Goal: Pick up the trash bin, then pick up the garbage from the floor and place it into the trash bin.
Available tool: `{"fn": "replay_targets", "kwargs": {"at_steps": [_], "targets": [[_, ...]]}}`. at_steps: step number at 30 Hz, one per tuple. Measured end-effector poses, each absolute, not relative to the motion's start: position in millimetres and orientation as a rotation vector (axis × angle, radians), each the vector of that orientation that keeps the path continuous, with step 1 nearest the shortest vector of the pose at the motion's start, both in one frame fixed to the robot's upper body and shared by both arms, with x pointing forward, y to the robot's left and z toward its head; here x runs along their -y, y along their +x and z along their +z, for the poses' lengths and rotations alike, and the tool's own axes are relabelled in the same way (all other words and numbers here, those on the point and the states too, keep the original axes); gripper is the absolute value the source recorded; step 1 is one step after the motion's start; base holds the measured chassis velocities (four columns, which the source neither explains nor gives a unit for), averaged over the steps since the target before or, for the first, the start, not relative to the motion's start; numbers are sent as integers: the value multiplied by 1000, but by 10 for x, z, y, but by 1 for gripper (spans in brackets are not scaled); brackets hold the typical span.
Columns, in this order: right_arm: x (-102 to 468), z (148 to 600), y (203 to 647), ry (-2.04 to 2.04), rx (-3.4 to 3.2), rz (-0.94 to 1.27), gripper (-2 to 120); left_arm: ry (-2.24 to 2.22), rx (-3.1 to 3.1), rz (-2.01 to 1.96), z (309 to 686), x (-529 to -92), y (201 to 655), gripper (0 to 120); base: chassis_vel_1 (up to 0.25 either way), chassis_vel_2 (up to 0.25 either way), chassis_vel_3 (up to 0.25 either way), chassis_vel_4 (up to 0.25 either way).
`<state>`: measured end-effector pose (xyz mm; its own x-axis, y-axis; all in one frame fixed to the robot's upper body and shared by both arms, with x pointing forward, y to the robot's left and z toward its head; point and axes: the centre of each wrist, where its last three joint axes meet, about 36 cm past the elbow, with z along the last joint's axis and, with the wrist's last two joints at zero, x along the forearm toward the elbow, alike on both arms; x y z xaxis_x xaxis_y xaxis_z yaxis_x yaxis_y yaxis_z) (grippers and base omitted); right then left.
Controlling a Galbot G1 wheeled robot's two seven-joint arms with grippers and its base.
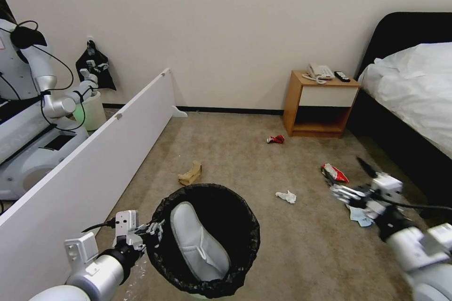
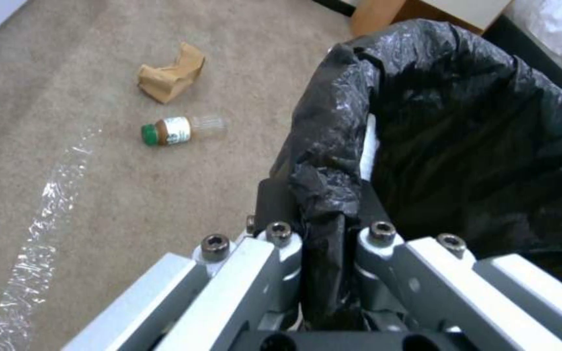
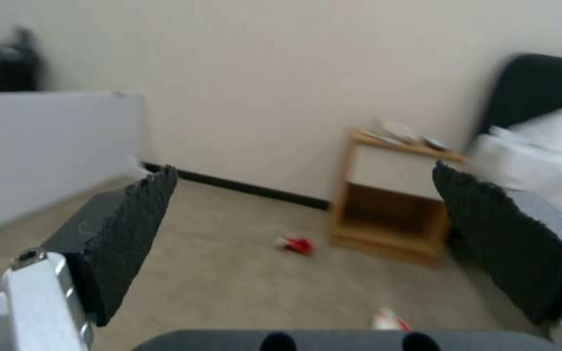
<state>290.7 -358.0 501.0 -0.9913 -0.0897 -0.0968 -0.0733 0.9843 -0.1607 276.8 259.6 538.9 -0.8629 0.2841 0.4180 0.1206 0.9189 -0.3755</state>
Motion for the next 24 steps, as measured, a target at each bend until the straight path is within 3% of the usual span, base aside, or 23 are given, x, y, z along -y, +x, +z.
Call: {"fn": "replay_targets", "kwargs": {"at_steps": [9, 24], "targets": [[3656, 4751, 2486, 155, -3089, -348, 100, -290, 2611, 478, 5398, -2601, 2777, 4, 0, 0, 0, 0], [3713, 4613, 2286, 126, -3090, -511, 100, -328, 2570, 455, 5353, -2595, 2749, 4, 0, 0, 0, 0]]}}
